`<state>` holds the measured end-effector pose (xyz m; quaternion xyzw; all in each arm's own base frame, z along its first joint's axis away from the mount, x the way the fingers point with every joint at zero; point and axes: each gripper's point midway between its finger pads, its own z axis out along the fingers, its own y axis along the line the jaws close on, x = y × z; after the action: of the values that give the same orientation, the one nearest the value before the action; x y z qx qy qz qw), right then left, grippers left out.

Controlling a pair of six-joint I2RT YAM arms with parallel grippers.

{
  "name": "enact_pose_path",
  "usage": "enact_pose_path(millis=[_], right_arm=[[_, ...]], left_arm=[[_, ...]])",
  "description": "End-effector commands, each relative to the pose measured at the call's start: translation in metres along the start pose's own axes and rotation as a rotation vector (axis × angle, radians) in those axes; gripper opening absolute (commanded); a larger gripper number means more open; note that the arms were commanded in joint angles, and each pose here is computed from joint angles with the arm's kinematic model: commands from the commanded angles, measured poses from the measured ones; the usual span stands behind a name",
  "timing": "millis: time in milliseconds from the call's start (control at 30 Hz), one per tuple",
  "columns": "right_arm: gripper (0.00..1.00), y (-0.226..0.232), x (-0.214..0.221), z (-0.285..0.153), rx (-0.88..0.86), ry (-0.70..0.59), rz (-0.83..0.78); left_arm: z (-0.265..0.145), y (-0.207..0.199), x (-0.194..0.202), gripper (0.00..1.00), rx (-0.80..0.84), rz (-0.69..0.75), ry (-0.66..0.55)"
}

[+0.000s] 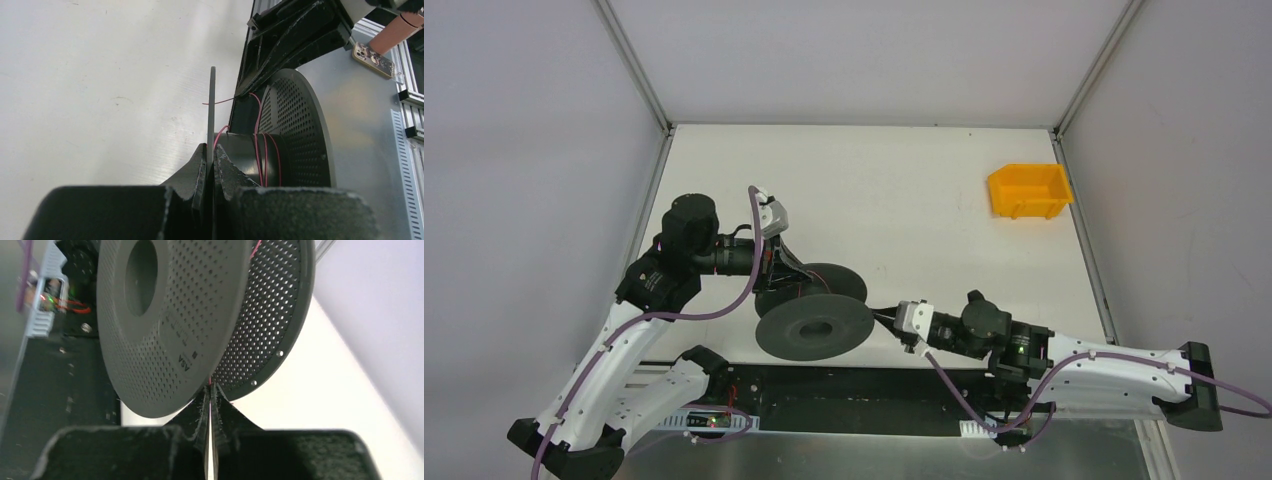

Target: Wrap the cables

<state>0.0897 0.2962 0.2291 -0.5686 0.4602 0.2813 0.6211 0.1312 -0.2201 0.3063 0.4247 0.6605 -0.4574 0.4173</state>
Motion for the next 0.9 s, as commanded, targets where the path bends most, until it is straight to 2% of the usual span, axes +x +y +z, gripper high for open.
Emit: enact_pose_path(millis=[0,200,500,867], right_arm=[[0.0,-0.009,-0.049,-0.003,0.037,-0.128,0.348],[0.0,-0.007,-0.065,0.003,0.032,-0.144,0.599],[0.0,-0.004,-0.068,0.012,0.019,-0.163,0.732],[0.0,-0.025,-0.063,0.026,0.144,-0.236,0.956]], left_arm=[[-0.006,-0.011,-0.034,0.0,0.02,0.104,-0.091],[-0.006,-0.011,-0.046,0.0,0.015,0.13,-0.149],[-0.007,-0.012,-0.069,0.0,0.002,0.121,-0.287],[-0.003,0.003,-0.061,0.0,-0.058,0.064,-0.306]])
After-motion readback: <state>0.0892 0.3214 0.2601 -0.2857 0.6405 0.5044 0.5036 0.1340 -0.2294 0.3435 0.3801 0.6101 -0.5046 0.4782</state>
